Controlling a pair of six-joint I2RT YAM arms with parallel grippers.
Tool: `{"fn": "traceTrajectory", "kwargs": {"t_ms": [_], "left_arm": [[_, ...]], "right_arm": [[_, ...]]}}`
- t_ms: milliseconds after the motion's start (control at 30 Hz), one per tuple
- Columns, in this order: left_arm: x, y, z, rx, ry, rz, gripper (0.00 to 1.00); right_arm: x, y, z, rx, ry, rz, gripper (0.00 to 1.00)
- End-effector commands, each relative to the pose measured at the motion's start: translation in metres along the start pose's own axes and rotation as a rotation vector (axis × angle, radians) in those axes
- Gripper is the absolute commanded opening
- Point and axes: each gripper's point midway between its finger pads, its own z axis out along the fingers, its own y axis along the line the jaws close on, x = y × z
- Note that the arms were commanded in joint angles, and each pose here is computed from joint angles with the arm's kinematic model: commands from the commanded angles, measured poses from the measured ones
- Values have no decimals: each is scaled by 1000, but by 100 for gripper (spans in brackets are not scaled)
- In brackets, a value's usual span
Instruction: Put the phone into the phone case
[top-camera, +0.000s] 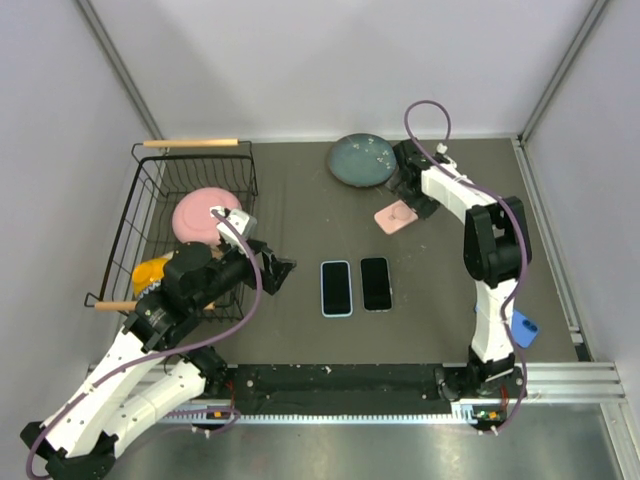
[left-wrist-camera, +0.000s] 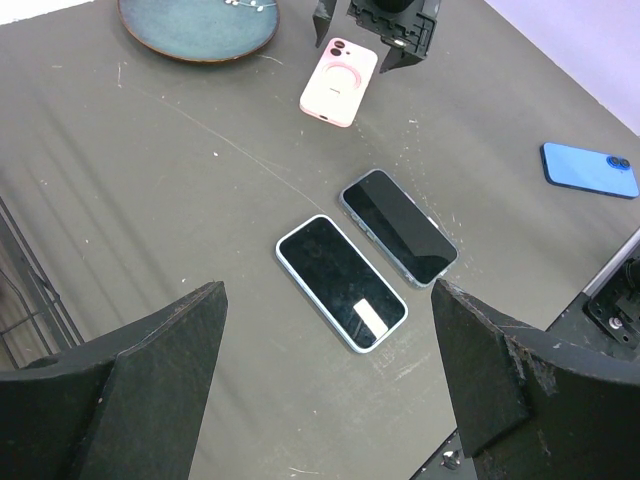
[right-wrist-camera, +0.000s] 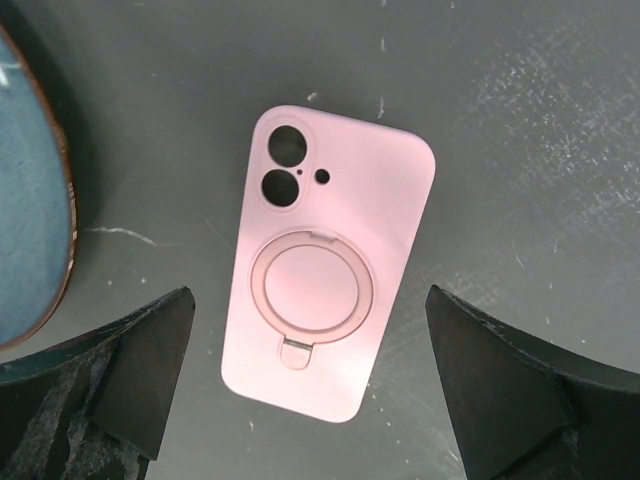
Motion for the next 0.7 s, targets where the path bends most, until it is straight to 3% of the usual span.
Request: {"fn": "traceTrajectory", "kwargs": {"t_ms": [0,367,667], "left_arm": [[-7,-1,4,10,-31,12,88],[-6,-3,5,17,-25,12,88],[-6,-2,5,13,-24,13,89]], "right_arm": [[-4,9,1,18,-15,23,98],[10,14,24,61,8,-1,98],[17,-4,28,139,27,-47,90]]}}
